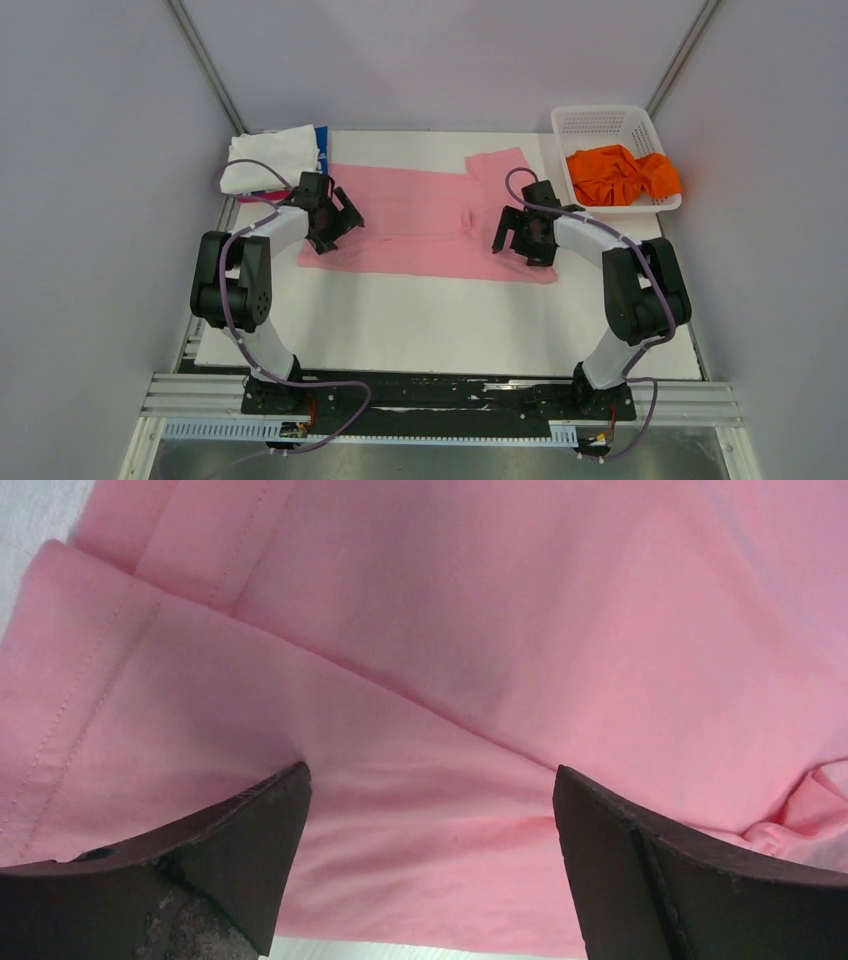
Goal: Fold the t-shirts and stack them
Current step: Fold the flattened tshirt in 1/3 of the way, then grab the side of the flattened tshirt furthest away from the robot with both arms
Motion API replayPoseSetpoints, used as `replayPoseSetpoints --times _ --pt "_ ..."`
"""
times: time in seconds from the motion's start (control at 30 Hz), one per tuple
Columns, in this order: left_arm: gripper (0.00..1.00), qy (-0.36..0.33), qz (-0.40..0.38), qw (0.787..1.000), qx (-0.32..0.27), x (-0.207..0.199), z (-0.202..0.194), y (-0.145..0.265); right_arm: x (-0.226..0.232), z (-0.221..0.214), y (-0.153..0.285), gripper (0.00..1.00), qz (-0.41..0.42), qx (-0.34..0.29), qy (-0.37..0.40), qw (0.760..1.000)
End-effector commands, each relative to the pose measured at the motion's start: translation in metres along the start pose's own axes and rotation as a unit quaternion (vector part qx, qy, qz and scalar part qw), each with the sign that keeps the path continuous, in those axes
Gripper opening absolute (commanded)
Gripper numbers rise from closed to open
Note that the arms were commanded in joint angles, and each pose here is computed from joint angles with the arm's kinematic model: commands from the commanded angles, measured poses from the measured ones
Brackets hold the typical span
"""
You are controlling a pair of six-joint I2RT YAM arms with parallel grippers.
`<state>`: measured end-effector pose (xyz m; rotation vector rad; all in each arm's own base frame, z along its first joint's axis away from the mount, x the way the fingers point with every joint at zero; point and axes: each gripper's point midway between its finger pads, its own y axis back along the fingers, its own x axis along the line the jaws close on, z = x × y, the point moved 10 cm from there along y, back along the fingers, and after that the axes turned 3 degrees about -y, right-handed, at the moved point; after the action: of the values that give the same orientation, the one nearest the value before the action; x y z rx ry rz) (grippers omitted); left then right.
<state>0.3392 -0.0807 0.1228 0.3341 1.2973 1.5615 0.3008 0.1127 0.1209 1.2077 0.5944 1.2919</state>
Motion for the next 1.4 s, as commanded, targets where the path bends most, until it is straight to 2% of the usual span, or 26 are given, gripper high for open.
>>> replayPoseSetpoints --times 0.0,0.1,0.37,0.5,0.63,0.73,0.87,1.03,1.17,1.23,1.33,1.37 --pt "1.0 -0.008 0.04 0.998 0.043 0.022 -0.035 0.004 -0.022 -0.029 0.004 1.0 -0.025 0.034 -0.027 0.999" --pt "1.0 -0.006 0.045 0.998 0.045 0.029 -0.051 0.02 -0.04 -0.048 0.013 1.0 -0.057 0.047 -0.047 0.996" --pt "1.0 0.005 0.058 0.995 0.077 0.058 -0.114 0.058 -0.067 -0.095 0.047 1.0 -0.081 0.093 -0.099 0.987" --pt "1.0 0.012 0.047 0.995 0.082 0.06 -0.131 0.072 -0.076 -0.111 0.054 1.0 -0.093 0.106 -0.12 0.983" --pt "1.0 0.02 0.039 0.995 0.087 0.062 -0.144 0.083 -0.076 -0.111 0.063 1.0 -0.093 0.079 -0.142 0.982" --pt "1.0 0.014 0.018 0.997 0.076 0.061 -0.143 0.093 -0.071 -0.105 0.073 1.0 -0.064 0.056 -0.125 0.989" --pt "1.0 -0.019 0.004 0.999 0.032 0.044 -0.122 0.112 -0.059 -0.08 0.094 1.0 -0.008 -0.021 -0.065 0.998" --pt "1.0 -0.067 0.038 0.992 -0.099 0.014 -0.058 0.133 -0.035 -0.038 0.123 1.0 0.064 -0.141 -0.014 0.988" --pt "1.0 -0.096 0.039 0.989 -0.105 -0.002 0.0 0.116 -0.023 -0.02 0.13 1.0 0.097 -0.173 0.017 0.98" --pt "1.0 -0.133 0.068 0.986 -0.074 -0.004 0.025 0.086 -0.02 -0.015 0.127 1.0 0.1 -0.174 0.03 0.979" --pt "1.0 -0.18 0.081 0.978 -0.073 -0.015 0.065 0.068 -0.019 -0.011 0.12 1.0 0.095 -0.172 0.039 0.98" --pt "1.0 -0.202 0.087 0.974 -0.048 -0.012 0.069 0.048 -0.018 -0.01 0.117 1.0 0.094 -0.168 0.041 0.98"
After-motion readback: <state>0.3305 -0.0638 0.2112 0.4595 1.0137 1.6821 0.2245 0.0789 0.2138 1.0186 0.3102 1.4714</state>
